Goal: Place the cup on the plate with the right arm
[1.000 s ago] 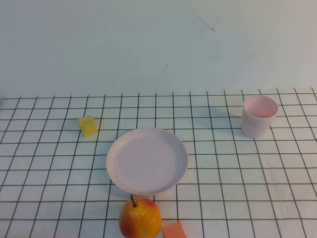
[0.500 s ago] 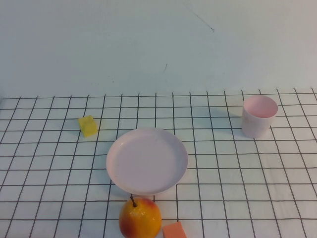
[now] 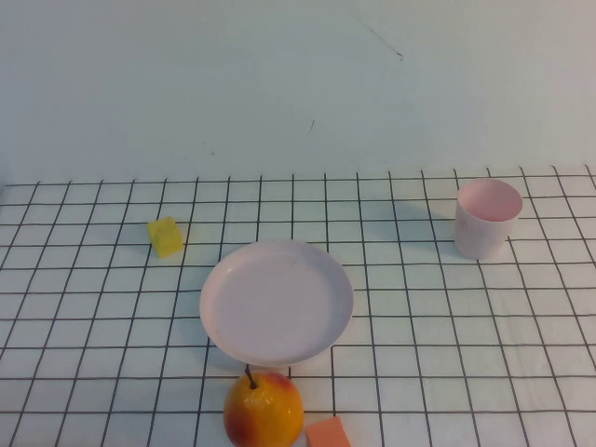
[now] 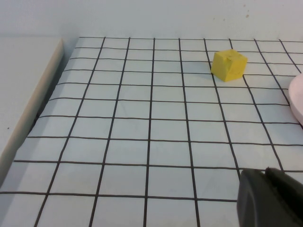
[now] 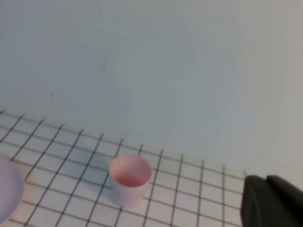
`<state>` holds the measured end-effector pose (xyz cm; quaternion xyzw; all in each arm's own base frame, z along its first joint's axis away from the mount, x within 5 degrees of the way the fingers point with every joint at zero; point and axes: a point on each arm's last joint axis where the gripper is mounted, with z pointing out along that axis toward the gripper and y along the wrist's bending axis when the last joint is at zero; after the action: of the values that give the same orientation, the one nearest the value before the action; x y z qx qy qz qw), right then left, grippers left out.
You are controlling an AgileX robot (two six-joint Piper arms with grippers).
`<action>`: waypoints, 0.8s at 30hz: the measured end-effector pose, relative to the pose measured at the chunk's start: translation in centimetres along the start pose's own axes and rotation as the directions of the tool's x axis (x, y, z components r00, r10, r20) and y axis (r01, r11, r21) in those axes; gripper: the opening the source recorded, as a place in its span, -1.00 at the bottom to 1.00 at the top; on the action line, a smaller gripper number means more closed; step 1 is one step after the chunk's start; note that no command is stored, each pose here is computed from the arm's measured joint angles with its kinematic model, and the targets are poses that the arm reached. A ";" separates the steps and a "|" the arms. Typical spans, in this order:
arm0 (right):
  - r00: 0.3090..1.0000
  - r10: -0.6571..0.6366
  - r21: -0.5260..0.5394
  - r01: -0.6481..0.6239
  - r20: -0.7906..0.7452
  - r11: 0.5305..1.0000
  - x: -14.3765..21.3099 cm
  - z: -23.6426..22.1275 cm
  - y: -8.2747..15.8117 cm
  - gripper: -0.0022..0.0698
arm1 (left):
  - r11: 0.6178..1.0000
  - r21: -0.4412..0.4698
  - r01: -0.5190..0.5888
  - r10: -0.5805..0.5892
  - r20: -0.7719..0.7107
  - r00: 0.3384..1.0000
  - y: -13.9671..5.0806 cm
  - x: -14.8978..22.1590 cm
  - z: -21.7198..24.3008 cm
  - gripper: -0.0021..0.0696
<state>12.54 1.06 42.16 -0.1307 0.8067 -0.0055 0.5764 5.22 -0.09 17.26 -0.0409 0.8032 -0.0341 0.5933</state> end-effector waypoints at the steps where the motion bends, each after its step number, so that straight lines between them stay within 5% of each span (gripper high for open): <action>1: 0.999 0.003 -0.035 -0.005 -0.044 0.999 -0.4 1.5 -0.2 -0.95 | 1.000 0.000 0.000 0.000 0.000 1.000 0.0 0.0 0.0 -0.95; 5: 0.987 -0.009 -0.144 -0.014 -0.159 0.990 -1.6 7.2 -0.9 -0.80 | 1.000 0.000 0.000 0.000 0.000 1.000 0.0 0.0 0.0 -0.95; 13: 0.935 -0.051 -0.281 -0.053 -0.352 0.958 -0.4 18.2 -2.2 0.38 | 1.000 0.000 0.000 0.000 0.000 1.000 0.0 0.0 0.0 -0.95; 24: 0.838 -0.084 -0.367 -0.143 -0.539 0.919 4.5 30.4 -2.6 0.55 | 1.000 0.000 0.000 0.000 0.000 1.000 0.0 0.0 0.0 -0.95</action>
<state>40.01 1.83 28.17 -0.2238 0.9231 0.1285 0.2852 5.22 -0.09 17.26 -0.0409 0.8032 -0.0341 0.5933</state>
